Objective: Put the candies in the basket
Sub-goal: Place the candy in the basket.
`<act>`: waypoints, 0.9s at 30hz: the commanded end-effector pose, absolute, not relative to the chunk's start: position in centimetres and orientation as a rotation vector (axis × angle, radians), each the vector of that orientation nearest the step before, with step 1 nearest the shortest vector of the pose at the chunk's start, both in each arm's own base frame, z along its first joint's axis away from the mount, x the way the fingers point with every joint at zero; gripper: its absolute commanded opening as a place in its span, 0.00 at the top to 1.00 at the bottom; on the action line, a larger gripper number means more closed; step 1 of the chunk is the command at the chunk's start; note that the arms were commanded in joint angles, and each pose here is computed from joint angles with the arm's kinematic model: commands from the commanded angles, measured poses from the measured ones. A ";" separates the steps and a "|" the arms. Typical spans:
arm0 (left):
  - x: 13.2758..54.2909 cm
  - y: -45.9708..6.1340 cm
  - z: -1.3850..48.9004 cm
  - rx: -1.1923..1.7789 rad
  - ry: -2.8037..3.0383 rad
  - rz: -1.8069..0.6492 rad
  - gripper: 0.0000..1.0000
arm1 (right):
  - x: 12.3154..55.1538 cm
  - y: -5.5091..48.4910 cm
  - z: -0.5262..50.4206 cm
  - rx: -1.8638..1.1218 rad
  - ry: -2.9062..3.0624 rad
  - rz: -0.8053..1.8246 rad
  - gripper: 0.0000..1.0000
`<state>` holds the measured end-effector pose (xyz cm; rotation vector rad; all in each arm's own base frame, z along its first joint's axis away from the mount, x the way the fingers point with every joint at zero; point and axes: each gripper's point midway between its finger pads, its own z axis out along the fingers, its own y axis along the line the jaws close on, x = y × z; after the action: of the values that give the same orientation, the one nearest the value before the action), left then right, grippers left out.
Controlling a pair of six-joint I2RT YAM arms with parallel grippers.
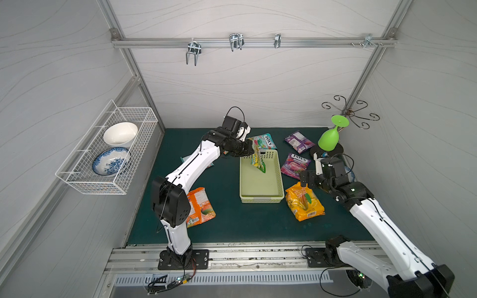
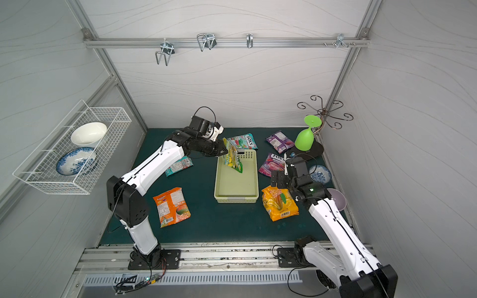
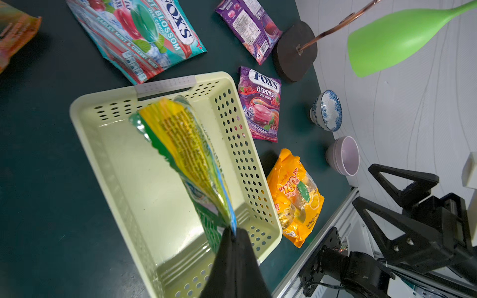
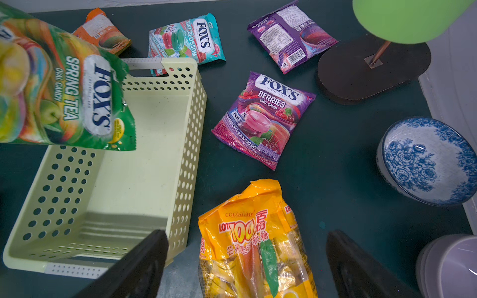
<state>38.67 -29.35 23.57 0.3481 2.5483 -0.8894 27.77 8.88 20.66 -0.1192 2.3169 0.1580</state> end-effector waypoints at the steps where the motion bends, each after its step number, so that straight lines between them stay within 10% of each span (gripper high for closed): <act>1: 40.1 -31.2 25.1 0.419 2.466 -0.847 1.00 | 27.9 8.7 20.5 -0.124 2.322 0.143 0.01; 27: 43.8 -31.0 14.9 0.331 2.668 -0.581 1.00 | 27.8 9.1 20.2 -0.125 2.331 0.185 0.01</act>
<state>41.94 -30.94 14.42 0.3412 2.7148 -0.6193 27.82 8.97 20.46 -0.1195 2.3262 0.1711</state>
